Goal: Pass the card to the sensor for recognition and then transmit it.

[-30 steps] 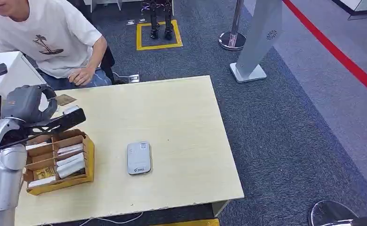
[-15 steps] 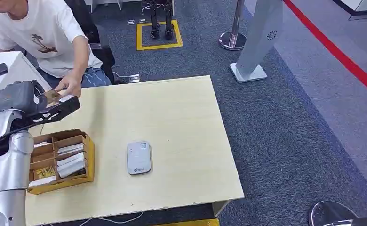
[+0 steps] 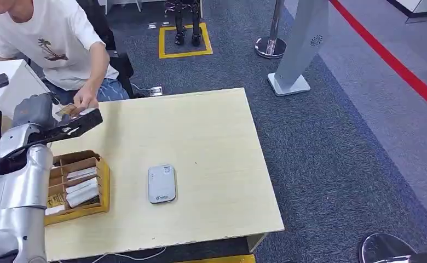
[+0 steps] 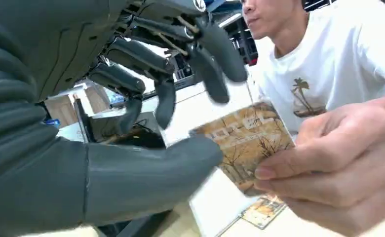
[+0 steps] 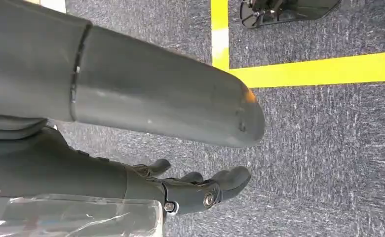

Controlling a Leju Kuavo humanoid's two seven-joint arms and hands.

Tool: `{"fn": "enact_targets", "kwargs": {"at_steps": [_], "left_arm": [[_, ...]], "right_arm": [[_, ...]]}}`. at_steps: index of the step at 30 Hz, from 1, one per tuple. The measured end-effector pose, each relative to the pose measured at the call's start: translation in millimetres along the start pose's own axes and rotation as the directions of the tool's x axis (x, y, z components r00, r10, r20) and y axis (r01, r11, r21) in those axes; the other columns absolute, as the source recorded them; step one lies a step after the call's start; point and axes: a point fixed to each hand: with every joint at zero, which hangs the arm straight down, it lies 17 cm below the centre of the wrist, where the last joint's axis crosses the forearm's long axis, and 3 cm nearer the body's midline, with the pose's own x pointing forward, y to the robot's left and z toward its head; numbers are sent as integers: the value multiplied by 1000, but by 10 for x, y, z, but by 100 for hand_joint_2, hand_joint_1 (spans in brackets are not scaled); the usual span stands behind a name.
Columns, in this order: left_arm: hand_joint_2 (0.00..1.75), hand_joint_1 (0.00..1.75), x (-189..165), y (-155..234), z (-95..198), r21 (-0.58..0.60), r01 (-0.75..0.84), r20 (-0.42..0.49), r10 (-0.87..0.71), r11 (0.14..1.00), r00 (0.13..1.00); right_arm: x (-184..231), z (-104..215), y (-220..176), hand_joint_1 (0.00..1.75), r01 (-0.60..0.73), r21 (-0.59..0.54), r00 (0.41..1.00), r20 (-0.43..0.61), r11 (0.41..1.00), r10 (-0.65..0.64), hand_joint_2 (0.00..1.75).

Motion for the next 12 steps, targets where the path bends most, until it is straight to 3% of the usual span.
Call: {"fn": "enact_targets", "kwargs": {"at_steps": [12], "left_arm": [[0,0,199,44,-19,0,-34,33,34,999,999]], "right_arm": [[-41,2,-6,0,1,-3,1000,0,1000,-1,175]]}}
